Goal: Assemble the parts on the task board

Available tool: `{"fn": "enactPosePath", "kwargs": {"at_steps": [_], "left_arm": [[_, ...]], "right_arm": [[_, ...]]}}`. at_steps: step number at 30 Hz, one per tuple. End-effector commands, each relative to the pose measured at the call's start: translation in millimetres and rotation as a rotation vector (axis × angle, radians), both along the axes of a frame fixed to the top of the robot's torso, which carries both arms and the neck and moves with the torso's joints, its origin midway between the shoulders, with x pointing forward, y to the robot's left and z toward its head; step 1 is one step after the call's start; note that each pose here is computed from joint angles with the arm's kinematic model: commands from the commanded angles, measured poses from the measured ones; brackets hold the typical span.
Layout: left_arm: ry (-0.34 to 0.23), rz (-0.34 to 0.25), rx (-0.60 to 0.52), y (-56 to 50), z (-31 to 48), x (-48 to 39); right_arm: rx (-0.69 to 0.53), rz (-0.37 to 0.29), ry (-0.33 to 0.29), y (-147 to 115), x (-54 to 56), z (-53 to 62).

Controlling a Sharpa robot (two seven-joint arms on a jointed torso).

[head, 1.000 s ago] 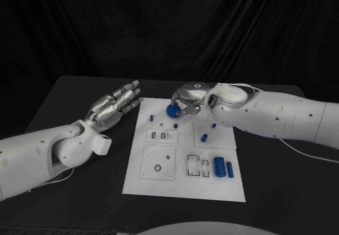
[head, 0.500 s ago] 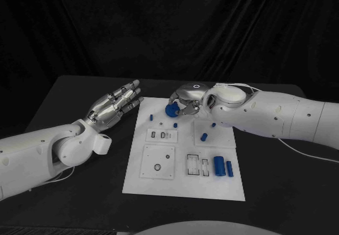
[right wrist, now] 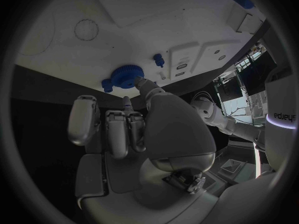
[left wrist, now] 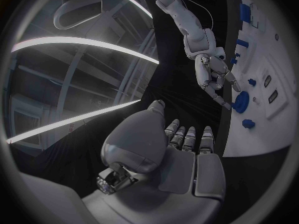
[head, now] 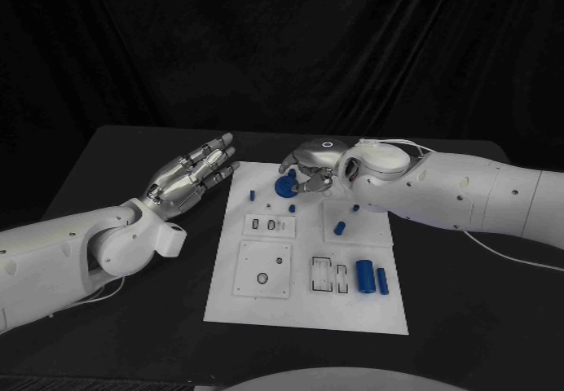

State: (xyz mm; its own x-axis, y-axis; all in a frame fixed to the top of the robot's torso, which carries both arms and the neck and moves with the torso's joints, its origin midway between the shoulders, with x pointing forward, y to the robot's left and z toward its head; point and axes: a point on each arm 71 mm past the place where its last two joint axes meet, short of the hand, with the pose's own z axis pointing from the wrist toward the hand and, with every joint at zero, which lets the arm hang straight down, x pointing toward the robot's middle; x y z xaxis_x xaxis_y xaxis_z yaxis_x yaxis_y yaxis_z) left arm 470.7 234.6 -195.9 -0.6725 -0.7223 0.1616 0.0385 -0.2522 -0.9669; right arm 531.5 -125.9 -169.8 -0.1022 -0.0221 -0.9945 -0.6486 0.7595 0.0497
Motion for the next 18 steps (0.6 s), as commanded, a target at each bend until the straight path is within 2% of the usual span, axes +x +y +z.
{"fn": "enactPosePath", "kwargs": {"at_steps": [1, 3, 6, 11, 15, 18], "left_arm": [[-0.002, -0.011, -0.015, -0.3, 0.5, -1.3], [-0.002, -0.008, -0.014, 0.9, 0.6, -1.6], [-0.002, -0.003, -0.012, 3.2, 0.6, -2.0], [-0.001, 0.001, -0.010, 4.2, 0.5, -2.2], [-0.001, 0.000, -0.009, 3.9, 0.5, -2.4], [0.000, -0.003, -0.011, 3.0, 0.5, -2.4]], "right_arm": [[0.019, -0.016, -0.021, -6.2, -0.9, 1.6], [0.039, -0.017, -0.046, -12.3, -2.4, 6.6], [0.073, -0.024, -0.094, -26.6, -5.9, 20.8], [0.099, -0.075, -0.145, -66.6, -17.2, 46.9], [0.100, -0.125, -0.154, -97.8, -25.4, 55.0], [0.098, -0.166, -0.151, -119.6, -31.5, 56.3]]}}
